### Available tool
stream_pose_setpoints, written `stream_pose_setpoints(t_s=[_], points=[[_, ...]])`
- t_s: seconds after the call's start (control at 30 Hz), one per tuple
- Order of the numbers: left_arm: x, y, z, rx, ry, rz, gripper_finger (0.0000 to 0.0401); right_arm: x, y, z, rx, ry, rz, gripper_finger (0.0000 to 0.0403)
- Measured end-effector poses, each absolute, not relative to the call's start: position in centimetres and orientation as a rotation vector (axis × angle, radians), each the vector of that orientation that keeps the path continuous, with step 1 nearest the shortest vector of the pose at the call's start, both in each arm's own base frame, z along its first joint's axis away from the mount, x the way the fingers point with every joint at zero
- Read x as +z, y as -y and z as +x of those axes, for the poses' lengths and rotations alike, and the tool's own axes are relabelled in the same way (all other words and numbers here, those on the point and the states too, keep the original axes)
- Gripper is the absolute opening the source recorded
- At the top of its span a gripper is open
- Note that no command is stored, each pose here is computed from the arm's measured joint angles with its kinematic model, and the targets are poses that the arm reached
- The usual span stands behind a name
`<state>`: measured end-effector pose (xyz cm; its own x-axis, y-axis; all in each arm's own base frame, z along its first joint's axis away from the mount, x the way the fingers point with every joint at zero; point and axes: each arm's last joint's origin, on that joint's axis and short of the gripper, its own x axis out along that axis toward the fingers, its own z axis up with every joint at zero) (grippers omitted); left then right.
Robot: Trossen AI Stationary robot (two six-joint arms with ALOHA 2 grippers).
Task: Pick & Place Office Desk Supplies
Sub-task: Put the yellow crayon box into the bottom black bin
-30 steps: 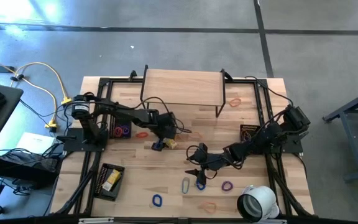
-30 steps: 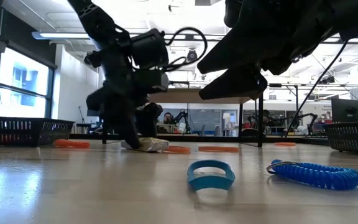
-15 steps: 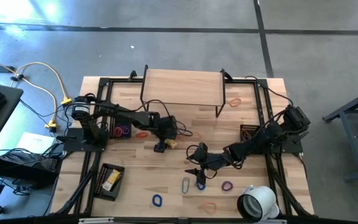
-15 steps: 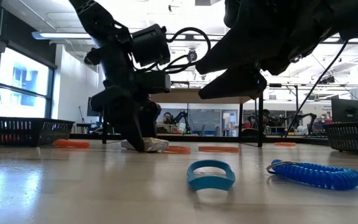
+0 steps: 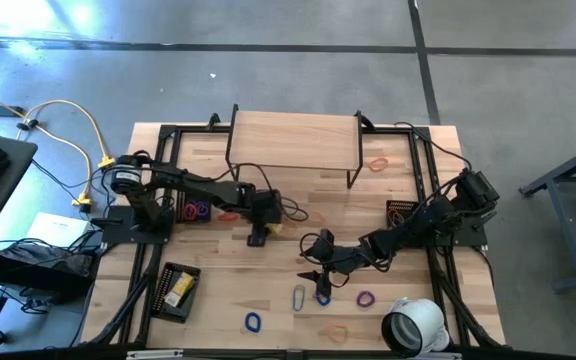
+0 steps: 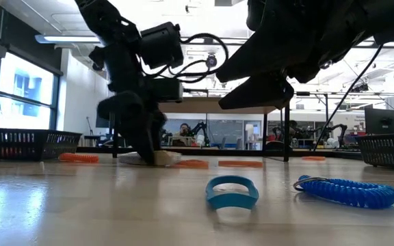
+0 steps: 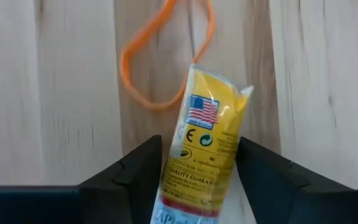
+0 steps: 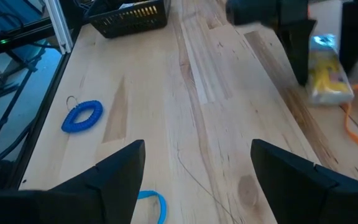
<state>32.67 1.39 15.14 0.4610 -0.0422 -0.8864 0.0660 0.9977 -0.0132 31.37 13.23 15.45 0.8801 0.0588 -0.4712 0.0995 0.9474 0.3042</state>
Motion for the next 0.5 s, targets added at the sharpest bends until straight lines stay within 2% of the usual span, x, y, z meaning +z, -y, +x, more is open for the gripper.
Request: stream_pose_setpoints(t_s=[0.33,0.5], points=[[21.3,0.0,29.0,0.111,-1.187,-0.114,0.0148,15.4,-13.2,31.3,-0.020,-0.500,0.315,0.0282],[22.8,1.2,28.5,0.043,-1.117,0.017,0.0144,15.5,-13.2,31.4,-0.016,-0.487,0.296,0.0282]])
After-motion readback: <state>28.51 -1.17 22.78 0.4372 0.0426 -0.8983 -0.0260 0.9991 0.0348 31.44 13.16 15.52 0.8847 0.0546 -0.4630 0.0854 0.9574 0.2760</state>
